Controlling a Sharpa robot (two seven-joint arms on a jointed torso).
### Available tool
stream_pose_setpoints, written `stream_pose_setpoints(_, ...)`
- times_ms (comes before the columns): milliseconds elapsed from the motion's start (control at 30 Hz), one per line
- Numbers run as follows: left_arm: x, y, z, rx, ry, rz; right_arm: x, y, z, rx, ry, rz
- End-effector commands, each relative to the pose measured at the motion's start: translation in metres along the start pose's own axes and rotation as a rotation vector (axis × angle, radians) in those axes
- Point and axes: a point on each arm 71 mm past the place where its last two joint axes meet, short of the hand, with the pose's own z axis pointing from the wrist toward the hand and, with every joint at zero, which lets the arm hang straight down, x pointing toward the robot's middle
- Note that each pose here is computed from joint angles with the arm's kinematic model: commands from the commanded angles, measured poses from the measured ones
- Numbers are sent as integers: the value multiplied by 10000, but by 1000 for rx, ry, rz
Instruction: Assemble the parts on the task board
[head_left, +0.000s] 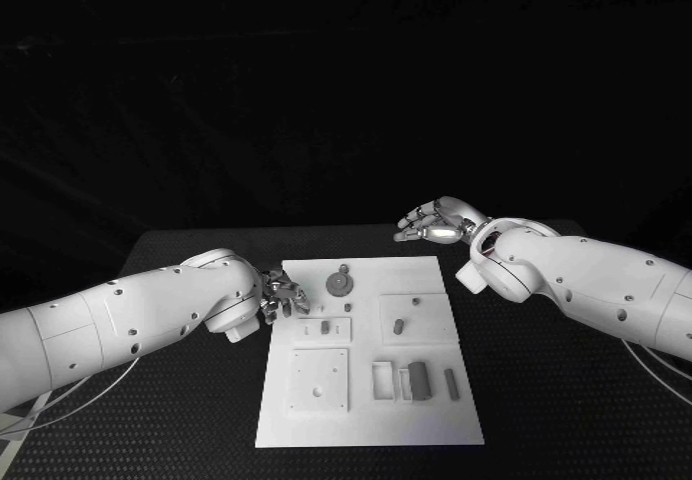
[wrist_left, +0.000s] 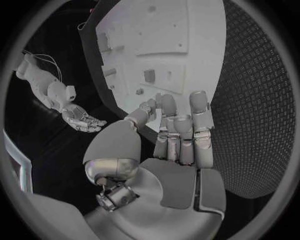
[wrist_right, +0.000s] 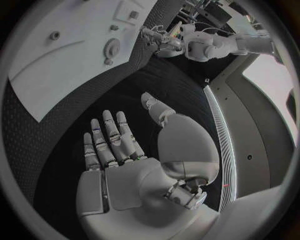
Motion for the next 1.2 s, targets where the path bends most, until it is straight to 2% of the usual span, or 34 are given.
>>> stream_pose_setpoints(33,10,-18,-20,-2,-29,-1,13,7,0,-7,12,2)
stream_pose_setpoints(200,51,-14,-38,-4,-46,42,13,7,-2,-7,13,2)
stream_pose_setpoints(700,234,54,-38,-30,5,90,9,2,-7,-6,14,2)
stream_pose_setpoints(1200,281,63,-8,-32,4,101,11,4,-8,-6,14,2)
